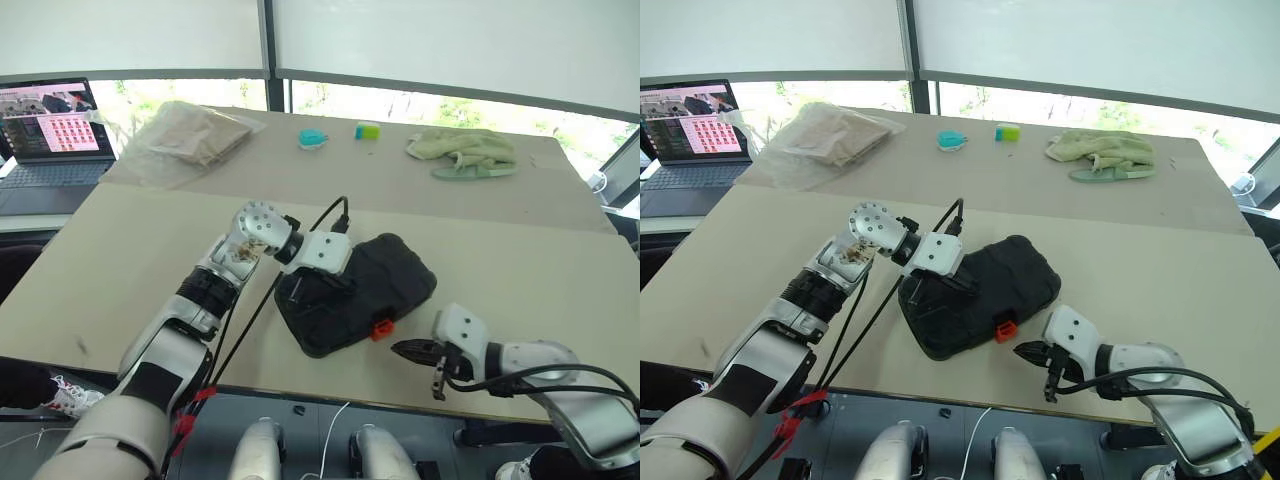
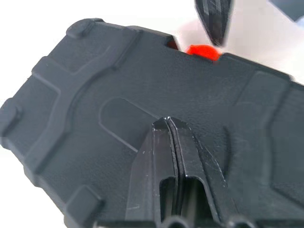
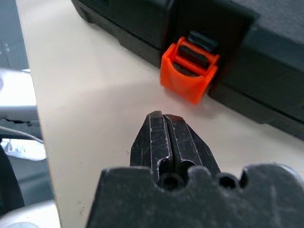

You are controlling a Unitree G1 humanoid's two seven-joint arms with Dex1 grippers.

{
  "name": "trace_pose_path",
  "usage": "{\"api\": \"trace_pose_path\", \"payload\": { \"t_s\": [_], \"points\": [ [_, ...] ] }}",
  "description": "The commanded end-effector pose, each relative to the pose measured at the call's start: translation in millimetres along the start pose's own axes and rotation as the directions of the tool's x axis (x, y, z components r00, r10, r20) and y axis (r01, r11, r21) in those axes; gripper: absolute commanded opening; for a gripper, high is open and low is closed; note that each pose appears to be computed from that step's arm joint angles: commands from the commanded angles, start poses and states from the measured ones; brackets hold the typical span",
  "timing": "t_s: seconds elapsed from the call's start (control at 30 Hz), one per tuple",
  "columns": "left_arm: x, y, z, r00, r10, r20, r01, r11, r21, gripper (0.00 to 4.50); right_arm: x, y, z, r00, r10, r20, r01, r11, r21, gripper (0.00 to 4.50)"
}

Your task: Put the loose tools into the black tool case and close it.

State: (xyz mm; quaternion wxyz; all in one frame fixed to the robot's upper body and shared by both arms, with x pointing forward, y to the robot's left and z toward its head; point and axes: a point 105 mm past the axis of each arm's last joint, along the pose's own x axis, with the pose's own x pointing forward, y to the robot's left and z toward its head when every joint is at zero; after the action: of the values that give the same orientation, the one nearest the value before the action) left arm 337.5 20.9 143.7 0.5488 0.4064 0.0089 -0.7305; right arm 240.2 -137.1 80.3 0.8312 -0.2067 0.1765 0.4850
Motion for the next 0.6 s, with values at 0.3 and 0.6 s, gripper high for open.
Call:
{"api": "trace_pose_path", "payload": {
  "t_s": [0.3,0.6],
  "points": [
    [12,-16,-22,0.996,-0.063,-0.065,0.059,0.996,-0.062,0.07,5,-23,41,0.964,-0.146,0.224,0.156,0.987,-0.028,0.0],
    [18,-16,-20,0.996,-0.067,-0.056,0.064,0.997,-0.048,0.07,-8,-26,68,0.926,-0.179,0.333,0.193,0.981,-0.011,0.0]
  ]
}}
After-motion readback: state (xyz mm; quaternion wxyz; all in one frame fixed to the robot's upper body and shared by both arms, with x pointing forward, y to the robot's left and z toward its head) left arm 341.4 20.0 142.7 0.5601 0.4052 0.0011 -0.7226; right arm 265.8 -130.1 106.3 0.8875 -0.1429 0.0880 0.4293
